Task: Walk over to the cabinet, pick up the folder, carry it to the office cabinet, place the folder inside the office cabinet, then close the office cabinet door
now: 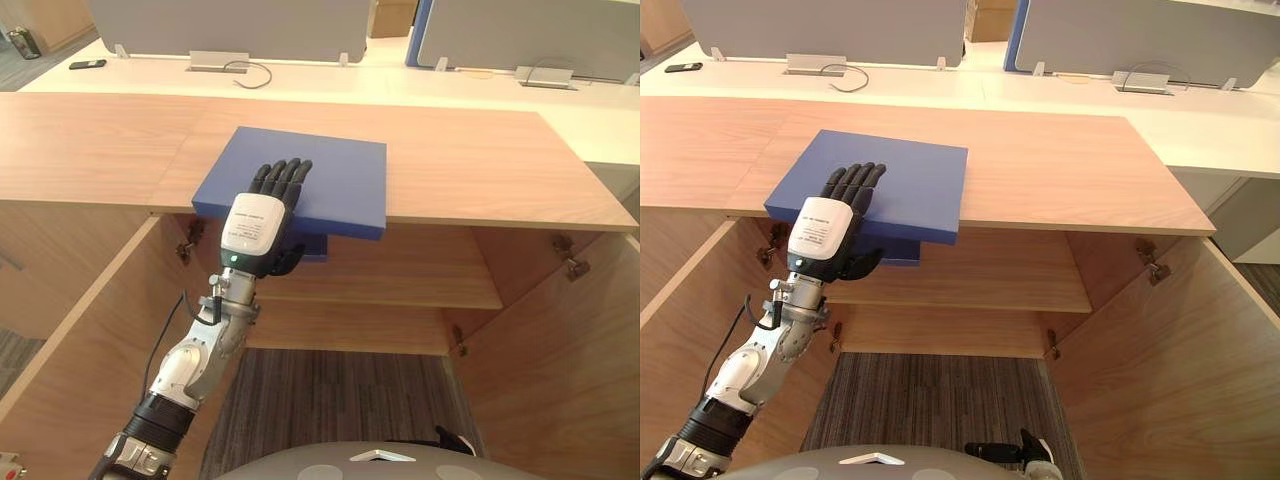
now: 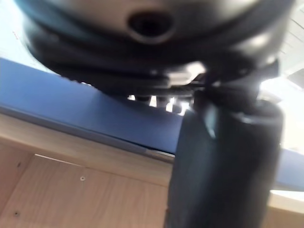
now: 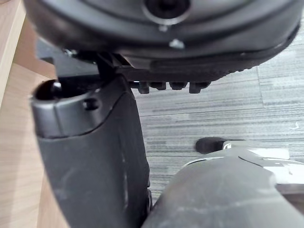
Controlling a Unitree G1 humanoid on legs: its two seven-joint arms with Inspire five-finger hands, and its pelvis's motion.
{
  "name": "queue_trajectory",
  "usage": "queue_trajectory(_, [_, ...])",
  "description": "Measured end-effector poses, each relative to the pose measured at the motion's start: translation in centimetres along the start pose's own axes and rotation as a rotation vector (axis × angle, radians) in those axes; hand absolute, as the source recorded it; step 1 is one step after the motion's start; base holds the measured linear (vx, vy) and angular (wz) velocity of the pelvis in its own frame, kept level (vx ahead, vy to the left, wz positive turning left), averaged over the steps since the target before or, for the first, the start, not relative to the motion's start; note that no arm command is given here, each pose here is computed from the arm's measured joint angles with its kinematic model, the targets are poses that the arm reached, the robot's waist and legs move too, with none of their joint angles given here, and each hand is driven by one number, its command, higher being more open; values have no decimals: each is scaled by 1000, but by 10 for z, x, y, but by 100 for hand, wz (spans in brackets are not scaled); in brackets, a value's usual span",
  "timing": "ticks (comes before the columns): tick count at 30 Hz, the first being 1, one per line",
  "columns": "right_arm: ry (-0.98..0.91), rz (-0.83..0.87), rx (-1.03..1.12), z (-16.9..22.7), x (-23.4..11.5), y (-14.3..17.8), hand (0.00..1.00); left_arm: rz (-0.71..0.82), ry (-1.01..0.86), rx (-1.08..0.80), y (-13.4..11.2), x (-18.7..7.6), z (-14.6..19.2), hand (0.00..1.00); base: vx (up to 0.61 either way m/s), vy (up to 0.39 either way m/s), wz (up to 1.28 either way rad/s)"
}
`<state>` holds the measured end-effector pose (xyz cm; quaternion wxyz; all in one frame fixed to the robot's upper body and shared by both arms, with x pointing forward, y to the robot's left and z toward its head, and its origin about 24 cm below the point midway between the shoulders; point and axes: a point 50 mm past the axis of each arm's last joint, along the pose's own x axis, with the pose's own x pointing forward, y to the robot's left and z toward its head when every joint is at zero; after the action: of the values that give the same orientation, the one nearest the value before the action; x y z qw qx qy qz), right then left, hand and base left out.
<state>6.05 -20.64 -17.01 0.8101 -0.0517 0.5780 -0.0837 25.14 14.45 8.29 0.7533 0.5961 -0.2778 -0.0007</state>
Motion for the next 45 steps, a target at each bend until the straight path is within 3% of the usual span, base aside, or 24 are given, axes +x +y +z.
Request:
queue_trajectory(10, [8, -7, 16, -1, 0, -1, 100, 129, -35, 41, 13, 16, 1, 0, -9, -5, -1])
queue_trajectory(22, [7, -10, 30, -1, 0, -1, 100, 144, 16, 99, 6, 15, -5, 0, -13, -5, 0])
queue_trajectory(26, [6, -8, 31, 0, 0, 0, 100, 171, 24, 54, 14, 17, 9, 0, -2, -4, -1])
queue_trajectory(28, [6, -8, 35, -2, 0, 1, 100, 194, 3, -39, 23, 10, 28, 0, -2, -9, -9])
queue_trajectory(34, [-23, -15, 109, 13, 2, 0, 100, 159, -280, -919, 65, 0, 102, 0, -11, -3, -4])
queue_trajectory(35, [-67, -13, 169, 23, 2, 0, 100, 130, -298, -1083, 68, -3, 104, 0, -59, -9, -14])
queue_trajectory(38, [-268, 10, 289, 49, -13, -2, 100, 120, -222, -1328, 70, -9, 93, 0, -78, -23, -9])
queue_trajectory(41, [-470, 38, 430, 72, -35, -11, 100, 194, -87, -1441, 69, -16, 70, 0, -89, -26, -3])
queue_trajectory(45, [-653, 77, 668, 95, -58, -21, 100, 328, 7, -1452, 76, -22, 48, 0, -105, -29, -9])
